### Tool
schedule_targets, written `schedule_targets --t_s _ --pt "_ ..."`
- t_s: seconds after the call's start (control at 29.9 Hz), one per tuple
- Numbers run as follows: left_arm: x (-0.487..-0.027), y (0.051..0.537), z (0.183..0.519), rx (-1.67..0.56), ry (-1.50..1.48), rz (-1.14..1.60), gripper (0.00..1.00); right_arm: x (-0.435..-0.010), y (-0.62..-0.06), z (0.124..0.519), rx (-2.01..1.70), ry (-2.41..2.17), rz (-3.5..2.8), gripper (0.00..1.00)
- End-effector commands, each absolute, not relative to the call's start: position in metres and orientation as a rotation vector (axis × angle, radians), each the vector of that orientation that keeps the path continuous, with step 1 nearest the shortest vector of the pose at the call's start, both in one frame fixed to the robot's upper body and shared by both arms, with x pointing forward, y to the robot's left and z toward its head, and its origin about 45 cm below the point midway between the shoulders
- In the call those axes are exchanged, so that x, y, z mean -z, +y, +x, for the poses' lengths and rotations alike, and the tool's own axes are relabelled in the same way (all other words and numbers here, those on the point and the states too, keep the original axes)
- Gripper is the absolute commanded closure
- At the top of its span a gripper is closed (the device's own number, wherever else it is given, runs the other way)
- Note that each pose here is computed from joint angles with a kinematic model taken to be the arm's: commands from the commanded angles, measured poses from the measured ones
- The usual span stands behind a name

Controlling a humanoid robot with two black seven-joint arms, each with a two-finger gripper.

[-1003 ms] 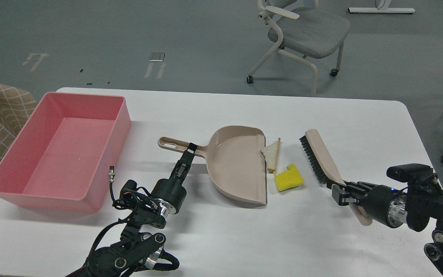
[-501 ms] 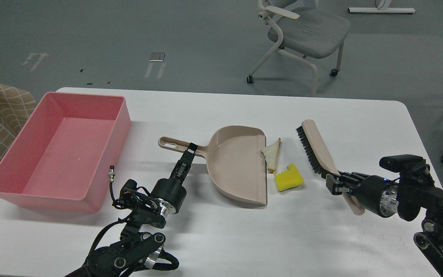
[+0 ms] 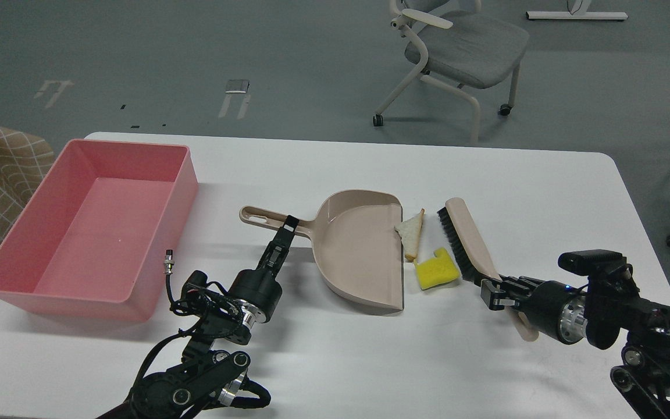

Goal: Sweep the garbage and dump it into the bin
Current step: 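Lift the brush and sweep the sponge into the dustpan, then raise the brush away from the dustpan with the right gripper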

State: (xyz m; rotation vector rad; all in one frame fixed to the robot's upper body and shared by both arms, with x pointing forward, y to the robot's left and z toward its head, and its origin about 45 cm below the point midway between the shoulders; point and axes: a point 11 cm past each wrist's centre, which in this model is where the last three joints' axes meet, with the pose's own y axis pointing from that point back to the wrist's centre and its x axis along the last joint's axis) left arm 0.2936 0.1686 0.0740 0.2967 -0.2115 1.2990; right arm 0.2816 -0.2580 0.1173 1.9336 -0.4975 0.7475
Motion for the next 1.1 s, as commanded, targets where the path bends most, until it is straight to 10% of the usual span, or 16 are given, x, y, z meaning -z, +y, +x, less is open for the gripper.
schedule_targets --t_s 0.0,0.53,1.07 --pt "-0.074 0.168 0.294 -1.299 -0.211 0.297 0.82 -0.116 -0.236 0.284 -0.743 -0.514 1.977 0.79" --pt "-0.075 0.166 0.292 -1.297 -0.206 0.288 0.82 -0.151 -0.108 0.307 -0.808 -0.610 2.235 0.79" --pt "-0.077 0.166 0.295 -1.300 -0.205 0.292 1.00 -0.209 -0.188 0.343 -0.987 -0.760 2.039 0.79"
